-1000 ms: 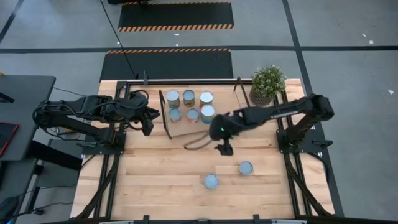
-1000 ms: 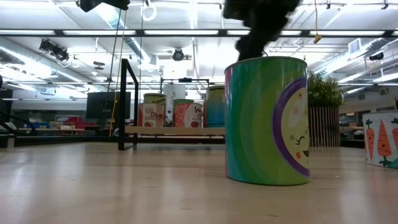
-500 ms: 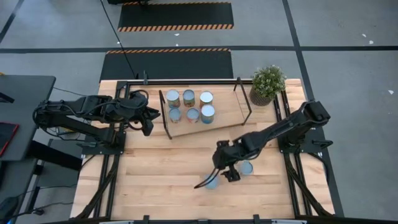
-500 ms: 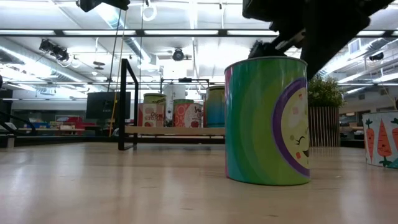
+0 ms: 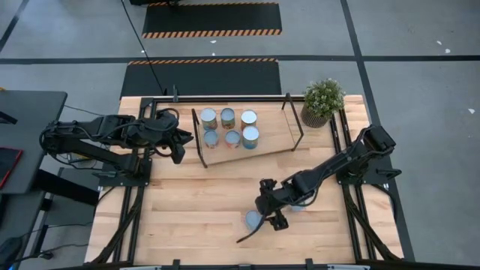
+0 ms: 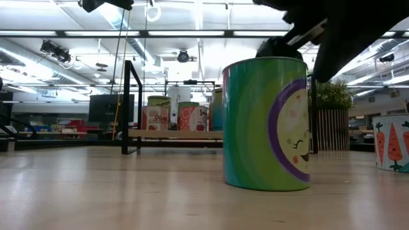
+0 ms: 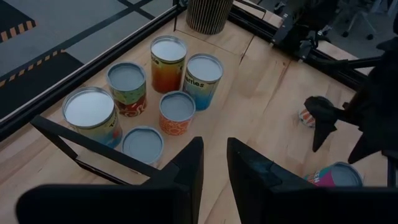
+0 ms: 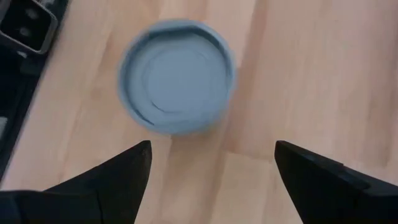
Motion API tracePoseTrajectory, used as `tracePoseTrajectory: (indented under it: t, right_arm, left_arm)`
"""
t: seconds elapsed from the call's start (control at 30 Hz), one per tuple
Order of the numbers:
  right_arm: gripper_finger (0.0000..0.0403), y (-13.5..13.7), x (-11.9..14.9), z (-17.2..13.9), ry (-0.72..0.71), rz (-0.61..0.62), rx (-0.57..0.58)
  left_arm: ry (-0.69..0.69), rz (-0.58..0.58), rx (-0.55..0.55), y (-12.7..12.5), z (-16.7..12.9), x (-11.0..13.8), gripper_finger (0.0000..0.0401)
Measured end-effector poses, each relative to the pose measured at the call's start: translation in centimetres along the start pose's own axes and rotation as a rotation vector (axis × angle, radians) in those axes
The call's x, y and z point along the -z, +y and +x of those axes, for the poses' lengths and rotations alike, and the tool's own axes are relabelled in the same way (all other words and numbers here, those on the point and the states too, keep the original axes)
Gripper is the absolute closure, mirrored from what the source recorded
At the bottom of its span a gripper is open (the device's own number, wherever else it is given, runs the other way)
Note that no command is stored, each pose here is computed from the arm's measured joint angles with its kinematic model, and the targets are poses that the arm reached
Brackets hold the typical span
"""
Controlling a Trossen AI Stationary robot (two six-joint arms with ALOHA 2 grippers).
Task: Pick and place cans onto a shelf
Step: Put the canned chicken soup on the shelf
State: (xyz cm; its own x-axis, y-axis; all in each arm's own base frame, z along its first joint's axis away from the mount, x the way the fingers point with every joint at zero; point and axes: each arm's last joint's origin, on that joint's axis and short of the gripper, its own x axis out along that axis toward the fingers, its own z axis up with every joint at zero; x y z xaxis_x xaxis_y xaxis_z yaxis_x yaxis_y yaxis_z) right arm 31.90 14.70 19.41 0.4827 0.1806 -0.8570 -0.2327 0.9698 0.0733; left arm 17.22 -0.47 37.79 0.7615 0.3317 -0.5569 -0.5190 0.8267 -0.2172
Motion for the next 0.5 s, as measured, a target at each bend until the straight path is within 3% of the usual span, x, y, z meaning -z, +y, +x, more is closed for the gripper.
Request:
tracePoseTrajectory:
  t: [0.5]
  right_arm:
    - [0.0056, 1.3, 0.0, 2.0, -0.043, 0.006, 0.018]
  left_arm:
    - [-0.014, -0.008, 0.009, -0.1, 0.0, -0.2, 0.0323]
